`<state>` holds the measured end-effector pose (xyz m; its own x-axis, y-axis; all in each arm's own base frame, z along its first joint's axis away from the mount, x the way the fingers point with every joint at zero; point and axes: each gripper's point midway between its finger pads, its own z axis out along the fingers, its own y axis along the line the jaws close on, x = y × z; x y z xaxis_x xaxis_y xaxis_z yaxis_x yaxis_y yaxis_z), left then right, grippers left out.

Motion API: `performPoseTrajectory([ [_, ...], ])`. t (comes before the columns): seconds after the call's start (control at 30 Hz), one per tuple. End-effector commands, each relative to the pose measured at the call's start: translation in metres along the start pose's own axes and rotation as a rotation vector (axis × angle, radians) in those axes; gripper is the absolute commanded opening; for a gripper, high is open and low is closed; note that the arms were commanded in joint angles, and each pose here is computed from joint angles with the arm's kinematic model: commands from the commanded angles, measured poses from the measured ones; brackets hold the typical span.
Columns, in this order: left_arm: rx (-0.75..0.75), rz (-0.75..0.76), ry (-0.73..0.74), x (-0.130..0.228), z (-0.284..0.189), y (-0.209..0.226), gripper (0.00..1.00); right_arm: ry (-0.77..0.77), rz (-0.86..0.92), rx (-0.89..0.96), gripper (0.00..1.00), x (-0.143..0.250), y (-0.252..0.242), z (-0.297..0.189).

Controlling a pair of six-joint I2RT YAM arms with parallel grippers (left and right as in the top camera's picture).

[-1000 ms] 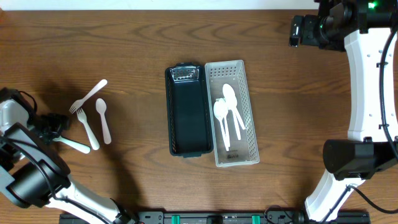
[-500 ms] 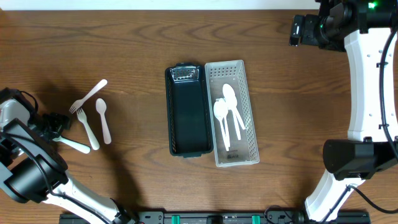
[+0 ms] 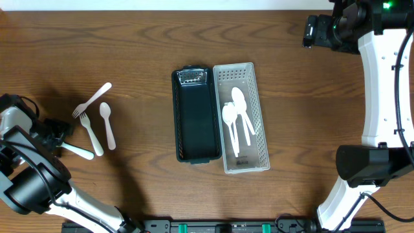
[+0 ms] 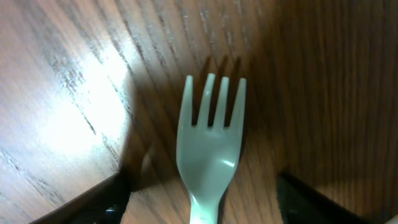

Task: Pack container
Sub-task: 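Grasp the white fork with the left gripper and lift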

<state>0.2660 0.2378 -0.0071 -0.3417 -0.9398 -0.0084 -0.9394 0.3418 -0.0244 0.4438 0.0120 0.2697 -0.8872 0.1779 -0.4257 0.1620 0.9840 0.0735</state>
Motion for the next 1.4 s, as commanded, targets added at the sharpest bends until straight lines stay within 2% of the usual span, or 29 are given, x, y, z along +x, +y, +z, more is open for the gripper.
performPoseTrajectory([
  [0.0, -0.067, 0.015, 0.117, 0.030, 0.034, 0.016, 0.66, -0.005, 0.023, 0.016, 0.86, -0.001, -0.006, -0.001],
  [0.23, -0.067, 0.014, 0.126, 0.033, 0.034, 0.017, 0.43, -0.005, 0.023, 0.016, 0.84, -0.001, -0.006, -0.001],
  [0.33, -0.057, 0.013, 0.134, 0.034, 0.034, 0.015, 0.39, -0.005, 0.023, 0.016, 0.84, -0.001, -0.006, -0.001],
  [0.6, -0.017, -0.005, 0.141, 0.034, 0.024, 0.007, 0.13, -0.008, 0.022, 0.023, 0.84, -0.001, -0.008, -0.001],
  [0.77, 0.015, 0.007, 0.081, 0.027, -0.004, -0.001, 0.11, -0.022, 0.024, 0.050, 0.82, -0.004, -0.012, -0.001],
  [0.93, 0.100, 0.082, -0.068, 0.029, -0.066, -0.027, 0.11, -0.077, 0.051, 0.060, 0.83, -0.019, -0.021, -0.002],
  [1.03, 0.176, 0.189, -0.180, 0.046, -0.116, -0.051, 0.10, -0.117, 0.132, 0.074, 0.85, -0.030, -0.043, -0.004],
  [1.13, 0.259, 0.307, -0.270, 0.077, -0.161, -0.076, 0.10, -0.132, 0.209, 0.099, 0.87, -0.035, -0.072, -0.005],
  [1.27, 0.392, 0.513, -0.356, 0.138, -0.209, -0.112, 0.10, -0.128, 0.282, 0.139, 0.89, -0.033, -0.114, -0.008],
  [1.37, 0.479, 0.655, -0.357, 0.192, -0.228, -0.134, 0.10, -0.117, 0.308, 0.167, 0.90, -0.029, -0.139, -0.011],
])
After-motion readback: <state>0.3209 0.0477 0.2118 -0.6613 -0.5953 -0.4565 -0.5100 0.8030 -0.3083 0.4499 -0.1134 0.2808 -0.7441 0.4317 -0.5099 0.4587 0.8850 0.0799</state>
